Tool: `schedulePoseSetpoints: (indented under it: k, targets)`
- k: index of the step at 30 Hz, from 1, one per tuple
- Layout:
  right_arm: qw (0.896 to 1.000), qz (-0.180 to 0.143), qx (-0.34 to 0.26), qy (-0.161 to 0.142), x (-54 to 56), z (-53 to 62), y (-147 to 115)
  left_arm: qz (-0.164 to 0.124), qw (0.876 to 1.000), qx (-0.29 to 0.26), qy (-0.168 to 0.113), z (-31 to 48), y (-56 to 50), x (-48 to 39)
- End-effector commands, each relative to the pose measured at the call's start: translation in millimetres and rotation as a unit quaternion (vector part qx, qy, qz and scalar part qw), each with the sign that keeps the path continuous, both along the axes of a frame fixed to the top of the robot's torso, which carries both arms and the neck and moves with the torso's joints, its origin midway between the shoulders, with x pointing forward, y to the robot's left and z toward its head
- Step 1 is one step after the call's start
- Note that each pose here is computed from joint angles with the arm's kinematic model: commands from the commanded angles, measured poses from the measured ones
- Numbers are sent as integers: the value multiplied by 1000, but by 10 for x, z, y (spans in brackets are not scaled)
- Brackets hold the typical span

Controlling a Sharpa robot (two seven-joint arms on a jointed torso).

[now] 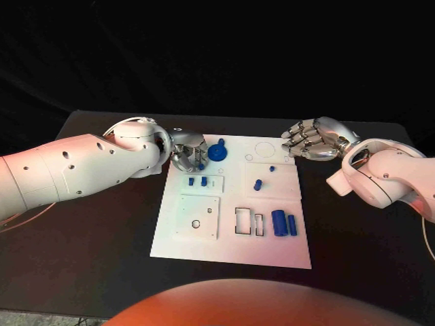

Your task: Assemble the parts on the task board

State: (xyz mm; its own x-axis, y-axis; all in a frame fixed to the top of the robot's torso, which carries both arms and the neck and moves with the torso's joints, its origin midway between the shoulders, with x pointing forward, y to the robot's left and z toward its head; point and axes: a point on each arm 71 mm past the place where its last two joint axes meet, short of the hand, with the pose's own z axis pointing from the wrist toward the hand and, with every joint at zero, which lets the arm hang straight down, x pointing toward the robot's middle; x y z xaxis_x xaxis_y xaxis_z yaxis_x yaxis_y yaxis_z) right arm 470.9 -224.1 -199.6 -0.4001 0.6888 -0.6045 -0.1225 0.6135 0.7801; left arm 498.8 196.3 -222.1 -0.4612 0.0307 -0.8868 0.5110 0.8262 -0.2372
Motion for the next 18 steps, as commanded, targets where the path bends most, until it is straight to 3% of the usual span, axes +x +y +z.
schedulePoseSetpoints:
  k: [1,18]
  targets:
    - [1000,8,-1,0,-5,-3,14,2,1000,7,14,-25,2,-9]
    - [1000,8,-3,3,-4,-9,7,7,1000,5,9,-22,11,5]
